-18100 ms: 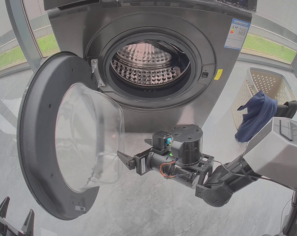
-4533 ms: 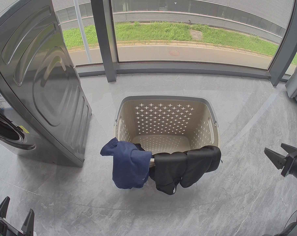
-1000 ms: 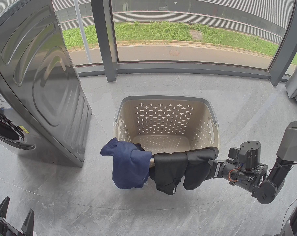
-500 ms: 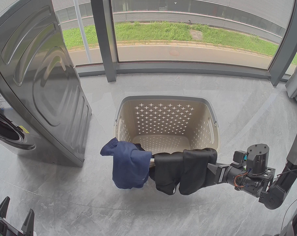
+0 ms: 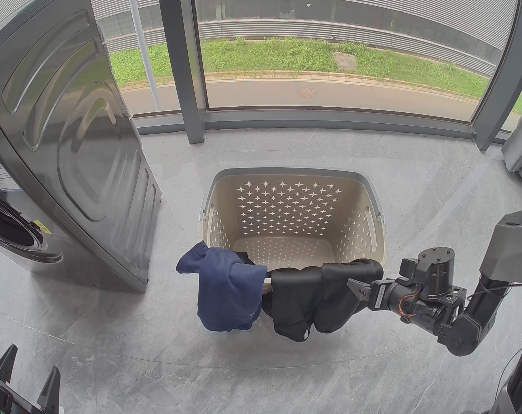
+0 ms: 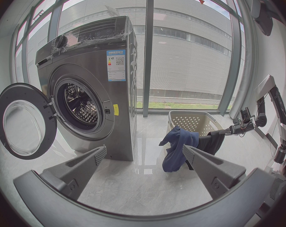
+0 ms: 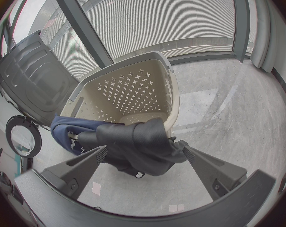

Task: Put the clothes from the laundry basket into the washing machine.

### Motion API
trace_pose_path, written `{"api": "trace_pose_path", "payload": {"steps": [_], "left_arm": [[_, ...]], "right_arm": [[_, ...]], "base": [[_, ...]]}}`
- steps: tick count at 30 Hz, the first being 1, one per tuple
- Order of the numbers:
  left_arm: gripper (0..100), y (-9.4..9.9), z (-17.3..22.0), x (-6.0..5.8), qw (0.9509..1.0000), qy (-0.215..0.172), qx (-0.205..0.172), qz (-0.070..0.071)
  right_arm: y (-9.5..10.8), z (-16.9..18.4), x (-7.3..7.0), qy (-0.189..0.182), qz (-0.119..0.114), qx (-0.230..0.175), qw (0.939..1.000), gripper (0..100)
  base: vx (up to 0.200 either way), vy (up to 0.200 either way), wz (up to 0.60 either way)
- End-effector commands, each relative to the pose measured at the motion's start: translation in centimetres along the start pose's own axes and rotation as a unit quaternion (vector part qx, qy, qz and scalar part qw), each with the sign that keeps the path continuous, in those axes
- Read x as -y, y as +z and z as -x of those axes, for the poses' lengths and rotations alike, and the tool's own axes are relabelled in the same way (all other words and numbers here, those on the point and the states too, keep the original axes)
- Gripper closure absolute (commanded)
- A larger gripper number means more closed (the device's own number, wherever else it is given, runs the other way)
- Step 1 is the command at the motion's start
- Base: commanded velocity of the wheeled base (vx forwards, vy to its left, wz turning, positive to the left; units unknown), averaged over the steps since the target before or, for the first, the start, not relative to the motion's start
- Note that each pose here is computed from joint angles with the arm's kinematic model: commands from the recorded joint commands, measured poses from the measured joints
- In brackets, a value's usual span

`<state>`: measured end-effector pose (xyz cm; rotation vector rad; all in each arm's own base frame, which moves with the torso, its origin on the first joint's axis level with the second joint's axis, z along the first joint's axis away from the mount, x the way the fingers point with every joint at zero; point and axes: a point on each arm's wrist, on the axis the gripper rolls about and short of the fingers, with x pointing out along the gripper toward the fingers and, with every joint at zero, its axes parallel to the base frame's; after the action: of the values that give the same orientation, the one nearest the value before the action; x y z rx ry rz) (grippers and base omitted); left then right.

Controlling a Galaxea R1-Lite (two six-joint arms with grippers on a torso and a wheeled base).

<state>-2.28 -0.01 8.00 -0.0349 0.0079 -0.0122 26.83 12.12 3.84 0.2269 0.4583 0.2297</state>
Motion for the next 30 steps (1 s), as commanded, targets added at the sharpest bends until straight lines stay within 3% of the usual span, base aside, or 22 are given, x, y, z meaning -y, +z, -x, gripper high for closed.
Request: {"api": "trace_pose_path", "payload": {"steps": [1, 4, 5, 15, 22, 26, 30], "left_arm": [[0, -0.5, 0.0, 0.0, 1.0, 0.0, 0.0, 0.001], [0, -0.5, 0.0, 0.0, 1.0, 0.0, -0.001, 0.001], [0, -0.5, 0.0, 0.0, 1.0, 0.0, 0.0, 0.001], [0, -0.5, 0.0, 0.0, 1.0, 0.0, 0.0, 0.001], [0, -0.5, 0.0, 0.0, 1.0, 0.0, 0.0, 0.0], [0, -0.5, 0.0, 0.0, 1.0, 0.0, -0.001, 0.0], [0, -0.5, 0.0, 0.0, 1.0, 0.0, 0.0, 0.0]], "right_arm": [[-0.4, -2.4, 0.8, -0.017, -0.005, -0.002, 0.9998, 0], [-0.2, -2.7, 1.0, -0.019, -0.007, 0.003, 0.9998, 0], [-0.1, -2.7, 0.9, -0.018, -0.006, 0.004, 0.9998, 100], [-0.4, -1.9, 0.4, -0.01, -0.003, -0.002, 0.9999, 100], [-0.2, 0.6, -1.0, 0.016, 0.005, -0.002, 0.9999, 100], [0.9, 3.6, -2.5, 0.051, 0.009, 0.021, 0.9984, 100], [2.5, 5.8, -2.9, 0.065, 0.007, 0.054, 0.9964, 100]], "base": [[0.0, 0.0, 0.0], [0.0, 0.0, 0.0], [0.0, 0.0, 0.0], [0.0, 0.0, 0.0], [0.0, 0.0, 0.0], [0.0, 0.0, 0.0], [0.0, 0.0, 0.0]]}}
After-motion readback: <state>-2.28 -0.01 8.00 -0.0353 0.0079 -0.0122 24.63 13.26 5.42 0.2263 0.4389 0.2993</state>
